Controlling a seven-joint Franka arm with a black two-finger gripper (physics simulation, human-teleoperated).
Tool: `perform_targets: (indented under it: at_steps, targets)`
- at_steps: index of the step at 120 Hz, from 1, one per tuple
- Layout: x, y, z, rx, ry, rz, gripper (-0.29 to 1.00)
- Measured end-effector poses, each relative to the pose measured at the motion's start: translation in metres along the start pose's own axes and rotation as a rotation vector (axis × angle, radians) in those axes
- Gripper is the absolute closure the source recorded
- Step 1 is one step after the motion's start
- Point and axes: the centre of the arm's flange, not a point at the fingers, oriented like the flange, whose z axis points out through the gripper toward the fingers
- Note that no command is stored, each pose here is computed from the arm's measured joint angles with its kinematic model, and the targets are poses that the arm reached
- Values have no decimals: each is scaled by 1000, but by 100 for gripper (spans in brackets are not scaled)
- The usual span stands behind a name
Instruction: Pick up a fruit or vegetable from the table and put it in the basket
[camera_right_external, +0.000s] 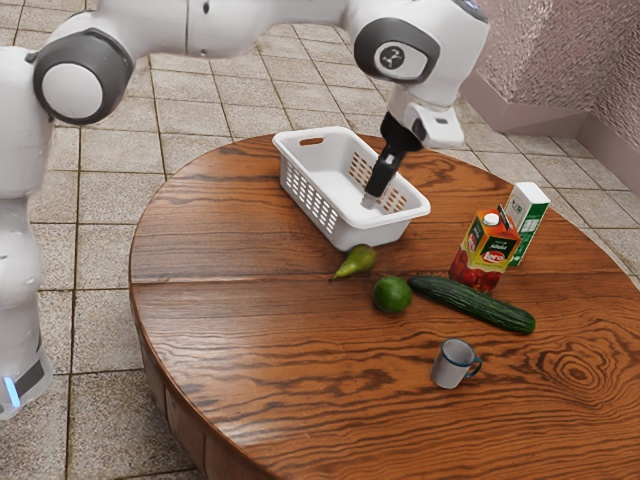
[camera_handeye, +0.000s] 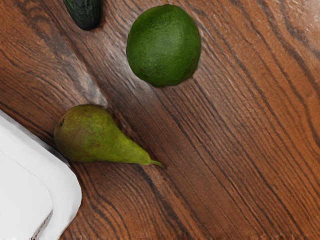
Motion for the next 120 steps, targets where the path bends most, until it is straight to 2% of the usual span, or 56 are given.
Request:
perform_targets:
  at_steps: [31,70,120]
  targets:
    - [19,40,9,-14,49,171,0]
    - [34,47,34,-25,61,280,0]
    - [82,10,72,-26,75,348,0]
